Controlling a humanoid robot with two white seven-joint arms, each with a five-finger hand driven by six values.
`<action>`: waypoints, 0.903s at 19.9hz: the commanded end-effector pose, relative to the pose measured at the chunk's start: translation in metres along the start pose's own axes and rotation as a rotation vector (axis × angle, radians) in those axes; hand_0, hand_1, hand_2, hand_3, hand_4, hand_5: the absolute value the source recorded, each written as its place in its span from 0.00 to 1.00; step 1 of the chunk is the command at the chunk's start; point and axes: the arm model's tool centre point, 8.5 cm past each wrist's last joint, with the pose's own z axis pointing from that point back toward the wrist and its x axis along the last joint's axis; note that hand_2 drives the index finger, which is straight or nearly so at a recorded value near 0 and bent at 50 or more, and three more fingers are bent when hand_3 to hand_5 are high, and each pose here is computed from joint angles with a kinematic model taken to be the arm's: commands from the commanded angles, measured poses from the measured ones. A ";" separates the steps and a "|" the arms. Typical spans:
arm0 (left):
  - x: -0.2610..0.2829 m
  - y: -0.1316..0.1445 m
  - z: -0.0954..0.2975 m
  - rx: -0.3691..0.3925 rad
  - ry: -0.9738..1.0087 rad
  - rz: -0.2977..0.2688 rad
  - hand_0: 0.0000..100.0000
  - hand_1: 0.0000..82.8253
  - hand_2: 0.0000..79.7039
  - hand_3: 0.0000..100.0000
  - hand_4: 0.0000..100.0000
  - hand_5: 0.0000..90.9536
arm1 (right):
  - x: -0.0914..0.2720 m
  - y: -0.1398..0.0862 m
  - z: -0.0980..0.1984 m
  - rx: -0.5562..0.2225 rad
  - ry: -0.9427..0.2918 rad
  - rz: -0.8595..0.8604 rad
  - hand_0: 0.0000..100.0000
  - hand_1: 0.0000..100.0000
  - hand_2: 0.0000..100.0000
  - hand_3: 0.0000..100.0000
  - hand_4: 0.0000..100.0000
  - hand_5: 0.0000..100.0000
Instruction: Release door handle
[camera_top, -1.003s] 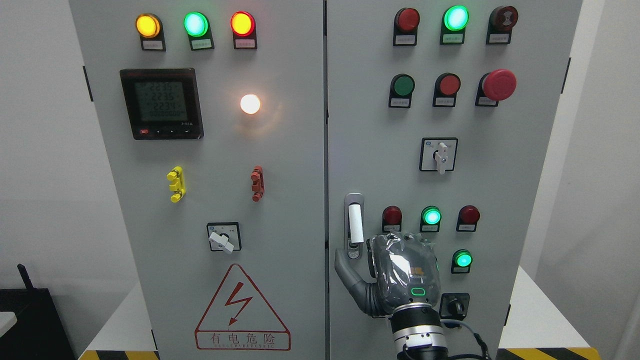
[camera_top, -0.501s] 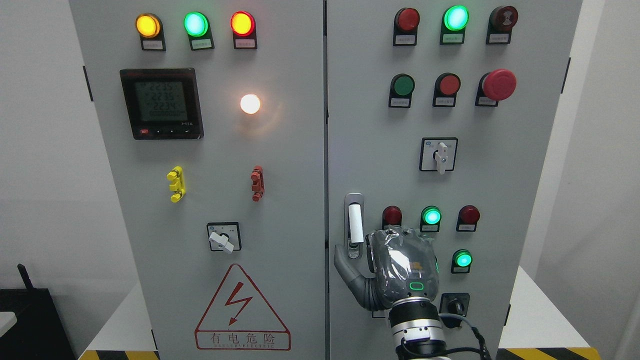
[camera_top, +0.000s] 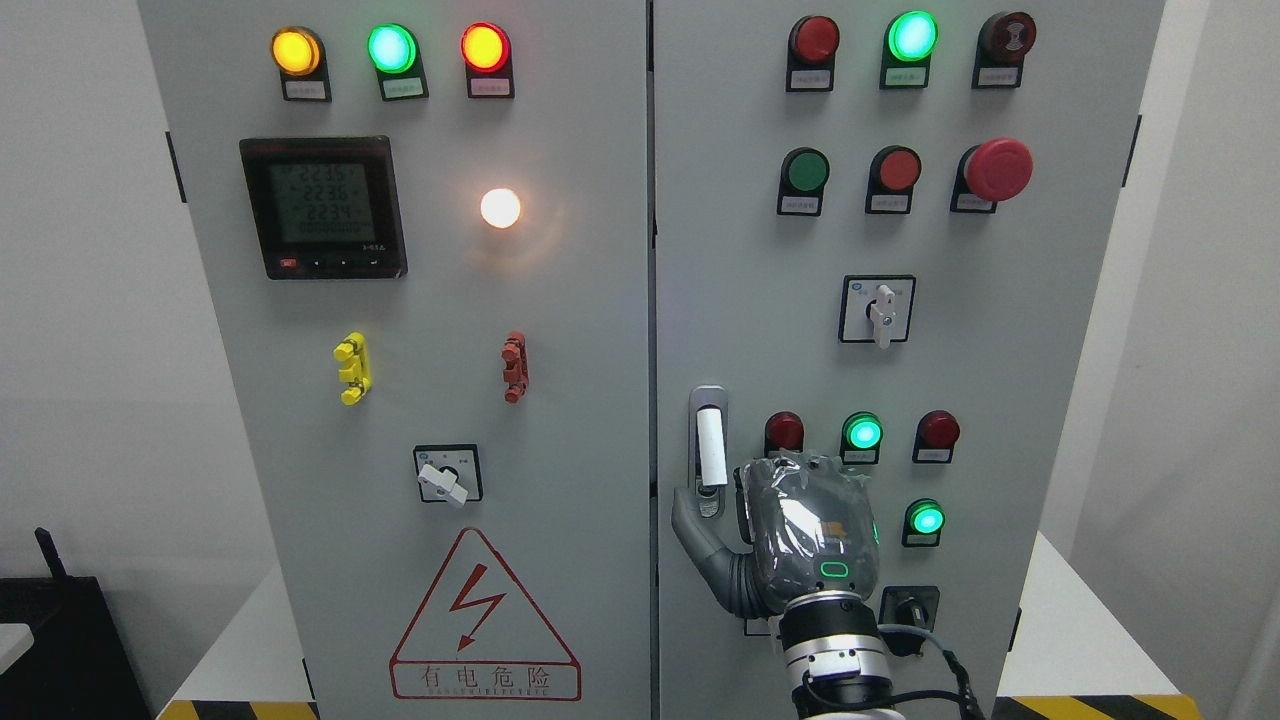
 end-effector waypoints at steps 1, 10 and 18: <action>0.017 -0.002 0.000 -0.003 -0.026 0.014 0.12 0.47 0.00 0.00 0.00 0.00 | -0.001 0.000 -0.001 -0.005 0.005 -0.002 0.43 0.11 1.00 1.00 0.99 0.98; 0.017 -0.002 0.000 -0.003 -0.026 0.014 0.12 0.47 0.00 0.00 0.00 0.00 | -0.005 0.000 -0.002 -0.005 0.022 -0.003 0.44 0.13 1.00 1.00 0.99 0.98; 0.017 -0.002 0.000 -0.003 -0.026 0.014 0.12 0.47 0.00 0.00 0.00 0.00 | -0.009 -0.002 -0.002 -0.010 0.038 -0.006 0.47 0.14 1.00 1.00 0.99 0.98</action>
